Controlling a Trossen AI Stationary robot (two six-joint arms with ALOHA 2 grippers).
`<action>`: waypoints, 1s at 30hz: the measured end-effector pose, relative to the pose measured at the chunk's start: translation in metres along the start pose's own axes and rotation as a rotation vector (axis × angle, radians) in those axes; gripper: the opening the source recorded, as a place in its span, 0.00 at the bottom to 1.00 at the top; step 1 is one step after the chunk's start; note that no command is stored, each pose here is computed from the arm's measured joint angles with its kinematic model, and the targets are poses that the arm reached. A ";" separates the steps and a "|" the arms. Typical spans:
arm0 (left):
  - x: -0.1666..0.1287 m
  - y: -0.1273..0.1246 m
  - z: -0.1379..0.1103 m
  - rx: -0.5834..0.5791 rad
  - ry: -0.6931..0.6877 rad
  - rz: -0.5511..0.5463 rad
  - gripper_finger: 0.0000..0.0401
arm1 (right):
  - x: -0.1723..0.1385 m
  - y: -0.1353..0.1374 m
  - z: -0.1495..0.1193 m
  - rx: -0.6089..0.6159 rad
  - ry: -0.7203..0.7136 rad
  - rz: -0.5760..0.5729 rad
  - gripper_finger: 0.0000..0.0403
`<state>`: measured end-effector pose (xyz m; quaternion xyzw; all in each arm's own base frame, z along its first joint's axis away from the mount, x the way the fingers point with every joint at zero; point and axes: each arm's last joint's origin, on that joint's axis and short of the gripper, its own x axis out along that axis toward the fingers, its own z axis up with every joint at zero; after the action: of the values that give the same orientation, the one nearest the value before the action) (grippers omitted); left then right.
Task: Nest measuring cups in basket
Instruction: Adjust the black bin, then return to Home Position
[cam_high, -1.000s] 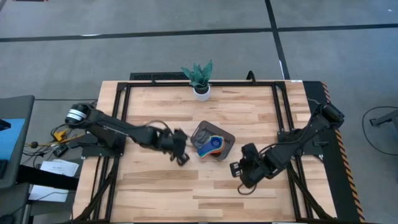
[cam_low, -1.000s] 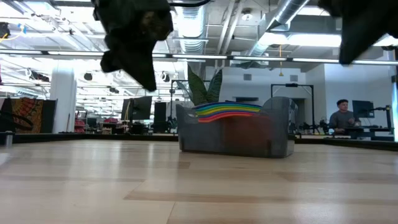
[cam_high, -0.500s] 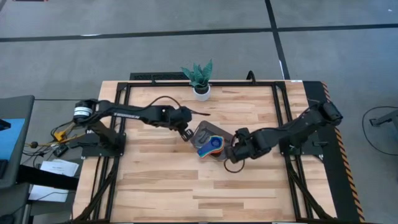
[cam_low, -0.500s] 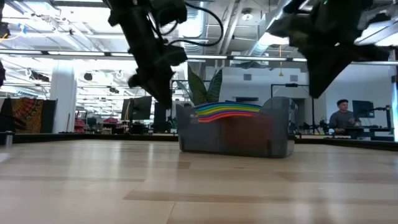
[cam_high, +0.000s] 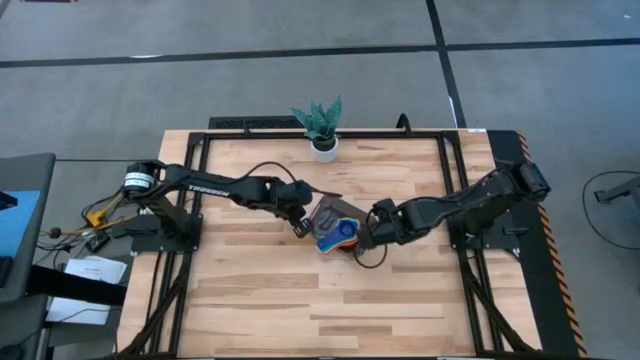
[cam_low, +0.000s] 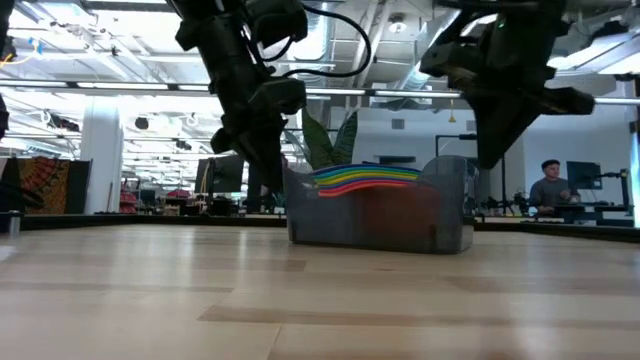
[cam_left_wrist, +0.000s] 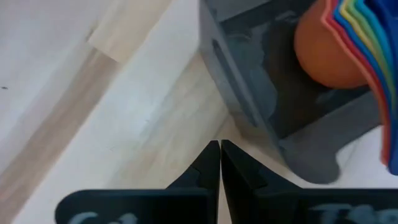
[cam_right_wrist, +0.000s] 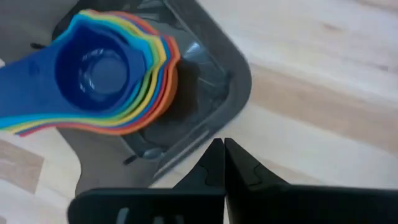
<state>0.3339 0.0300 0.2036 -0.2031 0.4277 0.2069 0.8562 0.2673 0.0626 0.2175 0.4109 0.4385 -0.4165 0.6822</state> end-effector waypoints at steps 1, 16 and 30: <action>0.000 -0.002 -0.001 0.001 0.002 -0.004 0.00 | 0.001 0.000 0.003 -0.006 0.003 0.000 0.03; -0.012 -0.054 -0.034 -0.082 0.040 -0.107 0.00 | 0.011 0.000 0.045 -0.213 -0.030 0.036 0.03; -0.086 -0.060 -0.050 -0.181 -0.083 -0.027 0.00 | -0.037 -0.004 0.038 -0.388 -0.163 0.213 0.02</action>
<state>0.2856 -0.0620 0.2563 -0.2765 0.3688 0.2415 0.8540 0.2628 0.0341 0.2620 0.2809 0.4079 -0.2817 0.8218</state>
